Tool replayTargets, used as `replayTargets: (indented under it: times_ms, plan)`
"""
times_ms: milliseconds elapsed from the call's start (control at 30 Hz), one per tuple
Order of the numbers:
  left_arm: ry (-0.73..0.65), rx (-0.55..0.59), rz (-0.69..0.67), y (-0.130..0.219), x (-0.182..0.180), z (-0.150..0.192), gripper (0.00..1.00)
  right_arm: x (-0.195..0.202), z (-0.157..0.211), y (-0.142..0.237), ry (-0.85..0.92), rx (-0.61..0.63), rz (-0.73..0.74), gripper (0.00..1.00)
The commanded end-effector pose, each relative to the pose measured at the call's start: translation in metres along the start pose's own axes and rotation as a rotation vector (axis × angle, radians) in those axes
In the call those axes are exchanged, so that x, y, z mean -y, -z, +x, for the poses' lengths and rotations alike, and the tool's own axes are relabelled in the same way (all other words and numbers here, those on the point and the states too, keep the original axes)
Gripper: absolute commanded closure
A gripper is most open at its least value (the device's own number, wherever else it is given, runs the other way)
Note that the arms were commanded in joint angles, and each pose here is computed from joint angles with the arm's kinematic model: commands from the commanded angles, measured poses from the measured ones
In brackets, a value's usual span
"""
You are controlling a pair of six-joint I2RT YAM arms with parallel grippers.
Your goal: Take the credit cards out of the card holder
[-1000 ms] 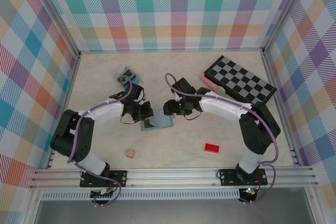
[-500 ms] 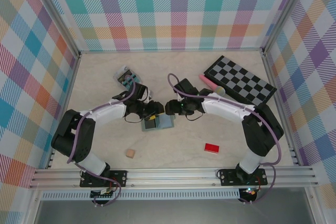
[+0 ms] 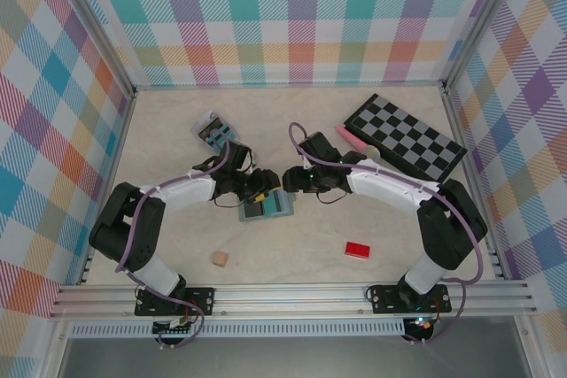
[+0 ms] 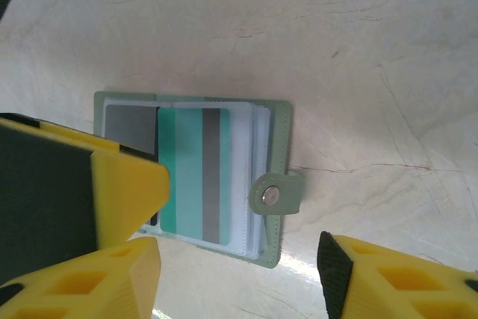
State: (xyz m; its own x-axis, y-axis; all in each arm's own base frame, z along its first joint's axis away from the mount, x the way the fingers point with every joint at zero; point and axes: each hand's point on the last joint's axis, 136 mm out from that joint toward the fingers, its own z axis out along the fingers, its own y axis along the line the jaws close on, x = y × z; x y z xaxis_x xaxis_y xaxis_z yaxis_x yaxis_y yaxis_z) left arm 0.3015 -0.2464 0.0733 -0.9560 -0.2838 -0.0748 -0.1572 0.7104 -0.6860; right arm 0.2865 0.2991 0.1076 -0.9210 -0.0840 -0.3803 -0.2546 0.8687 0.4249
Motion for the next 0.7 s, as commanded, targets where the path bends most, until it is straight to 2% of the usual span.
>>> replayTargets:
  times_ms: [0,233,433,667]
  plan:
    - [0.034,0.093,-0.048,0.019,-0.009,-0.01,0.5,-0.013,0.0,-0.002,0.018,-0.024,-0.061,0.46]
    - [0.119,0.119,-0.074,0.026,-0.039,-0.008,0.61,-0.025,0.01,-0.032,0.023,-0.119,-0.042,0.65]
    - [0.146,0.085,-0.054,0.016,-0.047,-0.001,0.67,-0.024,0.014,-0.052,-0.006,-0.173,-0.021,0.7]
    - [0.149,0.035,0.001,0.0,-0.039,-0.002,0.72,-0.015,0.02,-0.067,-0.027,-0.22,0.03,0.73]
